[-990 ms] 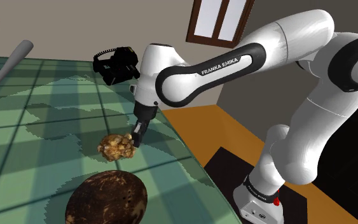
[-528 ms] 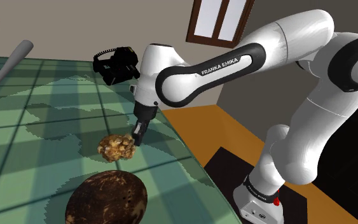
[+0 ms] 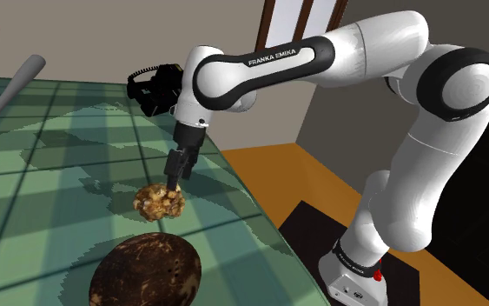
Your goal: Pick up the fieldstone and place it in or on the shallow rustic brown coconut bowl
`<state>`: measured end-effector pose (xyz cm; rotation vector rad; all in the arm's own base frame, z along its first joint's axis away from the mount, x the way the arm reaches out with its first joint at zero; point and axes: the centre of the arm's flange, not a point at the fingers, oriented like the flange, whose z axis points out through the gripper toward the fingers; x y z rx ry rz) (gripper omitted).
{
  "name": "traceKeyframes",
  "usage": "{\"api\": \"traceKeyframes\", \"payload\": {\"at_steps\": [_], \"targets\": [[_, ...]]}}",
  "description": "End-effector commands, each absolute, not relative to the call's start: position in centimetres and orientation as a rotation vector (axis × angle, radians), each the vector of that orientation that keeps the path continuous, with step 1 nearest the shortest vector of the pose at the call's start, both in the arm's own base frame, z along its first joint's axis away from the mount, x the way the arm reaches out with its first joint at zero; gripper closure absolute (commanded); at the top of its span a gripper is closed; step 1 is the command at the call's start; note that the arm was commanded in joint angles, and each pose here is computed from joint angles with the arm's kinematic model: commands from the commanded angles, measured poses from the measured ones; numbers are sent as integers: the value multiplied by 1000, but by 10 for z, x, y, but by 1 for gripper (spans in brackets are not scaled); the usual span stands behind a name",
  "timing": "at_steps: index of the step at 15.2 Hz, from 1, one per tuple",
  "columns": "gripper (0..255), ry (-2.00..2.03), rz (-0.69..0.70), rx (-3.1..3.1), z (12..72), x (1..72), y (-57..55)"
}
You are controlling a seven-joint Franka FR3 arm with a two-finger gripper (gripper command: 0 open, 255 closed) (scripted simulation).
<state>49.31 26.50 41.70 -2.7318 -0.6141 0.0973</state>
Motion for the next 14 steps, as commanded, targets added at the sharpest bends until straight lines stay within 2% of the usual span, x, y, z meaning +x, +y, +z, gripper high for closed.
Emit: {"api": "traceKeyframes", "payload": {"at_steps": [1, 12, 13, 14], "targets": [[0, -612, 102, -2726, 408, 493, 267], [0, -612, 102, -2726, 391, 490, 273], [255, -612, 102, -2726, 391, 490, 273], [255, -612, 102, -2726, 391, 490, 273]]}}
